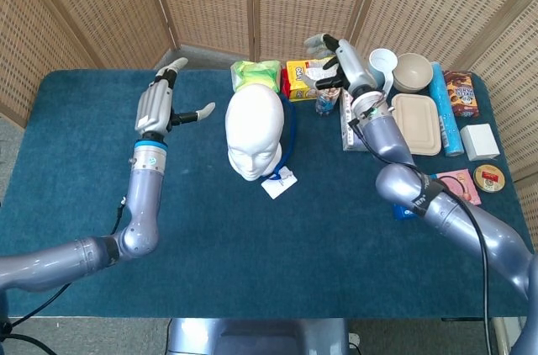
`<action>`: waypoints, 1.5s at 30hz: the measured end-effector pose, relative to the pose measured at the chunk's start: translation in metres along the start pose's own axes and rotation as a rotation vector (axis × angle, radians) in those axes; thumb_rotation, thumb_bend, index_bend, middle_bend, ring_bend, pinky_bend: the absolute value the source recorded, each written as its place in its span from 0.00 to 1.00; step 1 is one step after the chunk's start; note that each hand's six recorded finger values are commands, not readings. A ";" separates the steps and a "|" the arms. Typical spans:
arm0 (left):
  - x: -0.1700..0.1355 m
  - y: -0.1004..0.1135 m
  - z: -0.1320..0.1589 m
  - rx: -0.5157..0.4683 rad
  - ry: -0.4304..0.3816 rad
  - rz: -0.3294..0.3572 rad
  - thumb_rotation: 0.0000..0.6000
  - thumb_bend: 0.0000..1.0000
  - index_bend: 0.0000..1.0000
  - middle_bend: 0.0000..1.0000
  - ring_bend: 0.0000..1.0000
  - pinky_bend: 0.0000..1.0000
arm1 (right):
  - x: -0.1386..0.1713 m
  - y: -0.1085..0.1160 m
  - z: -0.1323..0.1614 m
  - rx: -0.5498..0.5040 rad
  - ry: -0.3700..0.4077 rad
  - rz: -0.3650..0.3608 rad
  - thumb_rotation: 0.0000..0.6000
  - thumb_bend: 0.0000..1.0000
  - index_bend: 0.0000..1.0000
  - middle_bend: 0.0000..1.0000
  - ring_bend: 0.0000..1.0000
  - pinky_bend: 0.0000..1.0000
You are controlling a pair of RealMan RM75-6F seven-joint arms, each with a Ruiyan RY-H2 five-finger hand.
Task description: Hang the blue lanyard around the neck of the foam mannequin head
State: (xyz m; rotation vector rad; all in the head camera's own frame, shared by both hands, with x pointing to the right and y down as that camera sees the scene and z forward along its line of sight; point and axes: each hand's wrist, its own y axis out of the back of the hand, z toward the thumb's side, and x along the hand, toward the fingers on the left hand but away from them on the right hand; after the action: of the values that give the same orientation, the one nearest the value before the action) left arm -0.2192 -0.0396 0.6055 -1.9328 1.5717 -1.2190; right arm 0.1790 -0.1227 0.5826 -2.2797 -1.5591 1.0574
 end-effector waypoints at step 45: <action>-0.262 0.114 -0.200 0.511 0.032 -0.086 0.67 0.16 0.16 0.12 0.02 0.13 | 0.343 0.038 -0.134 0.662 -0.116 -0.144 1.00 0.30 0.34 0.38 0.33 0.33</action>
State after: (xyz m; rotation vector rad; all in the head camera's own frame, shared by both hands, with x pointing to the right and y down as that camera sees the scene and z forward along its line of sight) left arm -0.4487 0.2129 0.5322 -1.6606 1.0584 -1.5145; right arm 0.3603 0.1906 0.5065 -1.6615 -1.1459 1.4188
